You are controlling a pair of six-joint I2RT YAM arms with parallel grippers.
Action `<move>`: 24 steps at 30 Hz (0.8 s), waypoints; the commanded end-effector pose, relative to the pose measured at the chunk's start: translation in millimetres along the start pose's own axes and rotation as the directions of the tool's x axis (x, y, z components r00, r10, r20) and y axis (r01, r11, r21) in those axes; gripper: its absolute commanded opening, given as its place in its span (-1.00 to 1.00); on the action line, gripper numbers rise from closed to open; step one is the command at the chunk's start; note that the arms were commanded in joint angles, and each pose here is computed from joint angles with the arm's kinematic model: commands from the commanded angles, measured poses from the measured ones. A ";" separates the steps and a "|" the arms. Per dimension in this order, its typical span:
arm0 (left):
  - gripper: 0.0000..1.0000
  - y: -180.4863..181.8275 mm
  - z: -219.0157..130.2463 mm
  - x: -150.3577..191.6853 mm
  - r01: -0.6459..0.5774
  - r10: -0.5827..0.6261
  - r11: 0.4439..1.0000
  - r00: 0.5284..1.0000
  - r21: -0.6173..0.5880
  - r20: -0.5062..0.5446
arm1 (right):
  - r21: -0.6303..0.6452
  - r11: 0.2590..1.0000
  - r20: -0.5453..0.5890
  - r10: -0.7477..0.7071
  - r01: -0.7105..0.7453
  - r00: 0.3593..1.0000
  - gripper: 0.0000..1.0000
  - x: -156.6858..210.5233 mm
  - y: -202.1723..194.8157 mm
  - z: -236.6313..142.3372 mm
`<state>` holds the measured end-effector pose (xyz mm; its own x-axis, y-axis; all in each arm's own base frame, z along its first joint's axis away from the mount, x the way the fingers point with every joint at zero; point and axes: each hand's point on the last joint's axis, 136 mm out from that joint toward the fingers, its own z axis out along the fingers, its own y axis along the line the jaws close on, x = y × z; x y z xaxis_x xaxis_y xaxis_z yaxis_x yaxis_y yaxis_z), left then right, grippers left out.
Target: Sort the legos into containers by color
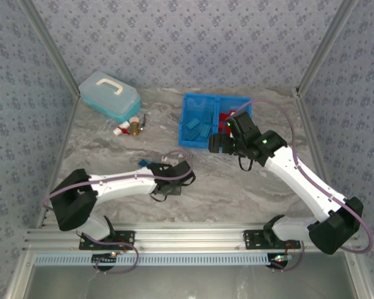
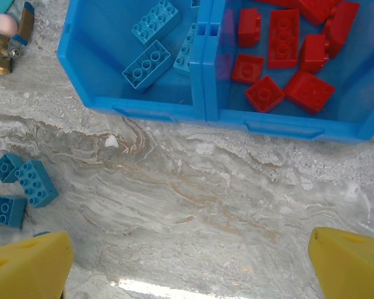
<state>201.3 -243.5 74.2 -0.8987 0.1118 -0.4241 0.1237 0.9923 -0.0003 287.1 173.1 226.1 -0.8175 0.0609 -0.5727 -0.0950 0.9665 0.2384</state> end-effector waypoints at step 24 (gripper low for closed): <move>-0.24 -96.8 68.0 -273.2 -0.054 0.032 0.991 0.985 0.126 0.167 | 0.011 1.000 0.060 0.011 -0.011 0.998 0.99 -2.1 -5.2 -29.3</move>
<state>465.0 -371.5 130.3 -0.7892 0.1101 -0.6042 0.2104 0.9727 -0.0975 278.6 169.2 242.7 -0.7893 0.0690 -0.6101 -0.1059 0.9635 0.2459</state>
